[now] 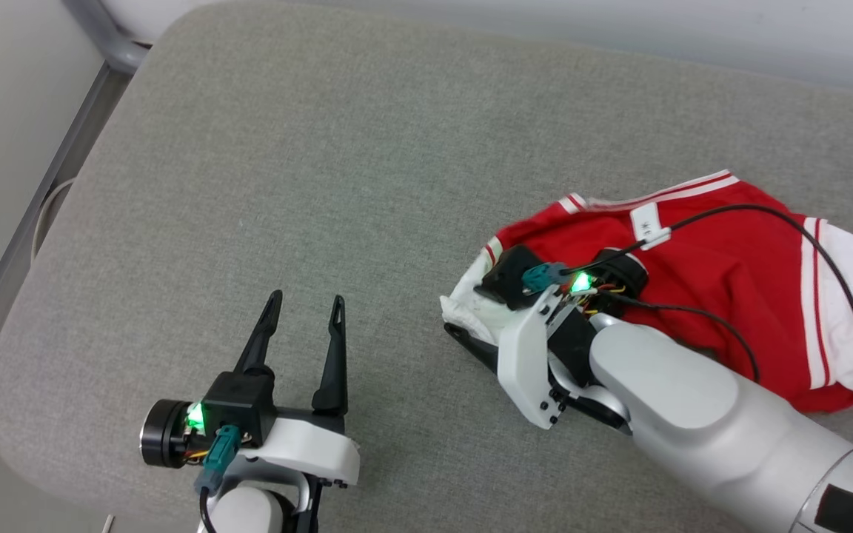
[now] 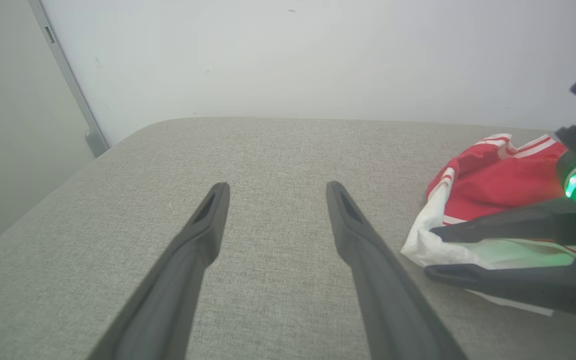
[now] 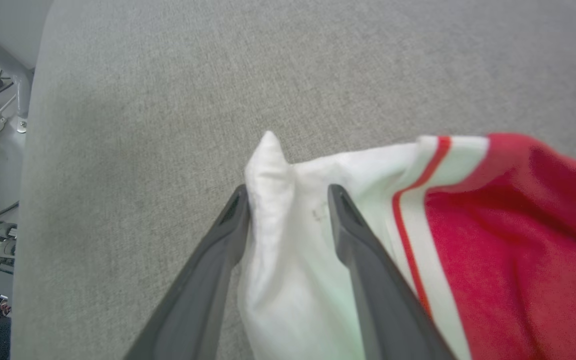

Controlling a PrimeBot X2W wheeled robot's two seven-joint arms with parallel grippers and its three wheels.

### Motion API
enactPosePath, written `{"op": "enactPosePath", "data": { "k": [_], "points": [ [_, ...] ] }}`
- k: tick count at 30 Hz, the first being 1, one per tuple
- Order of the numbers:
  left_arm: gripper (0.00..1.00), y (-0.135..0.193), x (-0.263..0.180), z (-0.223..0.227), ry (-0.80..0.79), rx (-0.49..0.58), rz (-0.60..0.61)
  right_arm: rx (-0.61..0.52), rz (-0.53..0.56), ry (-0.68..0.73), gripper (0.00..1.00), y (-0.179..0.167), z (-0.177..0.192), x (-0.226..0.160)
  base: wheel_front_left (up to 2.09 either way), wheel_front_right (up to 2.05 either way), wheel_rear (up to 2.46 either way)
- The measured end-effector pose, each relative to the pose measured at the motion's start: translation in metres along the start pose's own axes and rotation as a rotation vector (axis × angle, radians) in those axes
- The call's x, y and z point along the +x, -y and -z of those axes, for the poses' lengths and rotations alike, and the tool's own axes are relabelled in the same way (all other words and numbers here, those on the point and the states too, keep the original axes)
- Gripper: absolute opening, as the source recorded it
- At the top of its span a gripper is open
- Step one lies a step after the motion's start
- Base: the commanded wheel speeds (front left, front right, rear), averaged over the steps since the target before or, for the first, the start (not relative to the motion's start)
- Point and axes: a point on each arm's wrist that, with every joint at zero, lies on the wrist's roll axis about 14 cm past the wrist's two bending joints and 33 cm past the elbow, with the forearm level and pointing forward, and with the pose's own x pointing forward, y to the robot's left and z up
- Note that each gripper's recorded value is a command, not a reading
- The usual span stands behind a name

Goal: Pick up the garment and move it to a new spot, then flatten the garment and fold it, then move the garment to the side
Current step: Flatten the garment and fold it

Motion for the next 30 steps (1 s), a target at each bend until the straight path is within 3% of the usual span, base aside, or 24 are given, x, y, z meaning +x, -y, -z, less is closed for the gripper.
{"op": "enactPosePath", "data": {
  "k": [3,10,18,24,30],
  "points": [
    [1.00,0.000,-0.004,-0.006,0.018,0.003,0.003,0.003,0.080,0.171,1.00,0.023,-0.033,-0.021,0.00,0.00,0.00],
    [1.00,0.009,-0.008,-0.019,0.065,0.011,0.039,0.008,0.338,0.396,1.00,0.095,-0.059,-0.101,0.00,0.00,0.00],
    [1.00,0.021,-0.011,-0.031,0.107,0.010,0.080,-0.031,0.683,0.482,1.00,0.167,-0.059,-0.232,0.00,0.00,0.00],
    [1.00,0.028,-0.006,-0.032,0.111,0.011,0.103,-0.009,0.820,0.394,1.00,0.192,-0.051,-0.295,0.00,0.00,0.00],
    [1.00,0.031,-0.001,-0.028,0.102,0.017,0.115,0.104,0.840,0.031,1.00,0.202,0.014,-0.316,0.00,0.00,0.00]
  ]
}}
